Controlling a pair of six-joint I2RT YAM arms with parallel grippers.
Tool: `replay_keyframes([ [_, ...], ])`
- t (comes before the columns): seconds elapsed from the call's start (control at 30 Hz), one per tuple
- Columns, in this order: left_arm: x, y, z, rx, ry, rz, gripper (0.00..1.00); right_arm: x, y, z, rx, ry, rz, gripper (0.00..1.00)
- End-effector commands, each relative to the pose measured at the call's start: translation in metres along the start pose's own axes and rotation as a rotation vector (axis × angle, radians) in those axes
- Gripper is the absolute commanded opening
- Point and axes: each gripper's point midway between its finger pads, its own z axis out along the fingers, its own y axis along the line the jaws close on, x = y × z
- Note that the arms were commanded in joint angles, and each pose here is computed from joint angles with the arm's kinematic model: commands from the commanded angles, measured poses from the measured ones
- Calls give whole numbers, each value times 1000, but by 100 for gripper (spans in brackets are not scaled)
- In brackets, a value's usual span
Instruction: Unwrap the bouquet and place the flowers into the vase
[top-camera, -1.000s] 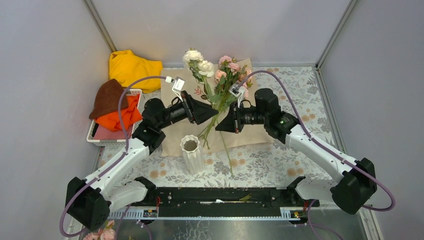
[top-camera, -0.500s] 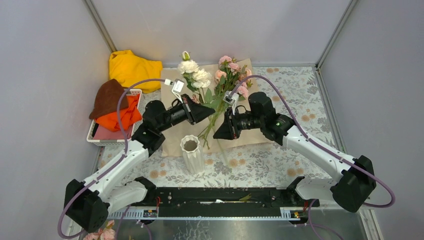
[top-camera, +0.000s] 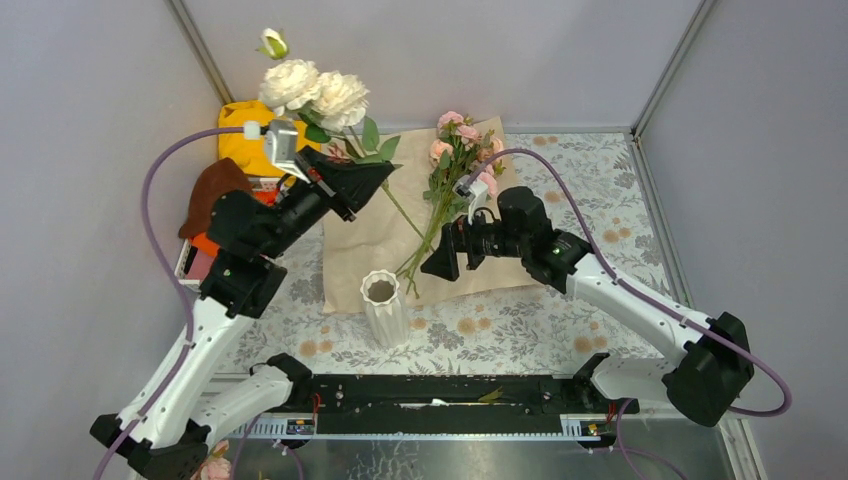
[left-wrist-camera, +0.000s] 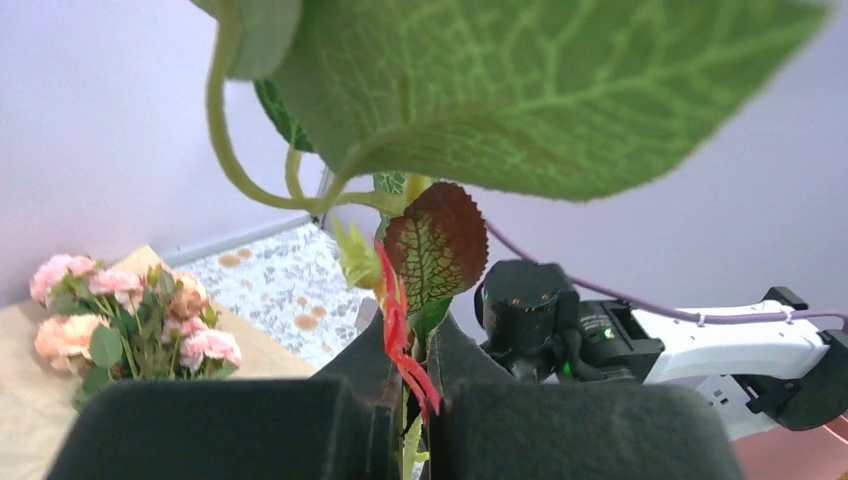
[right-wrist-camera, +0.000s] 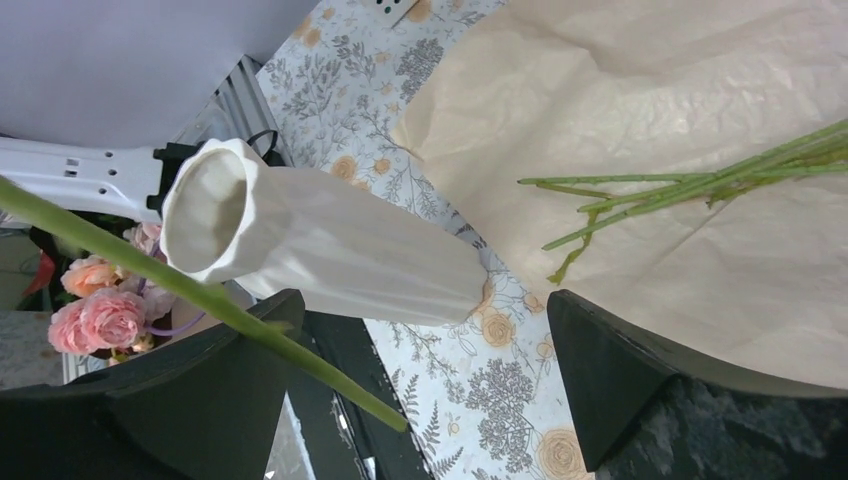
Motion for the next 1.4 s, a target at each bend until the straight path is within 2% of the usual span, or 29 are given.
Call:
replay_keyframes([
  [0.0,-40,-21,-17,2,-81,95,1,-15,0,-9,39,-99,-31,100],
  [0.23,-82,-24,-68,-159,-179,201,2,-48,-17,-30,192,-291,-71,100],
  [0.37,-95,-34,-98,-185,-210,263,3,-47,-30,-31,259,-303,-69,97],
  [0.5,-99,-46,-128,-185,-212,335,4,-43,-35,-27,263,-283,-70,100],
  [0.67,-101,-50,-154,-202,-251,407,6,-49,-34,-26,259,-323,-40,100],
  [0.87,-78,-33,-146,-218,-182,420,7,-53,-29,-20,236,-298,-21,100],
  [0.97,-58,-18,-133,-232,-121,401,7,-49,-32,-15,241,-262,-19,100],
  [1.2,-12,8,-116,-234,-35,334,7,-46,-42,-16,284,-275,-36,100],
  [1.37,24,21,-101,-208,24,218,8,-44,-86,-10,499,-221,6,100],
])
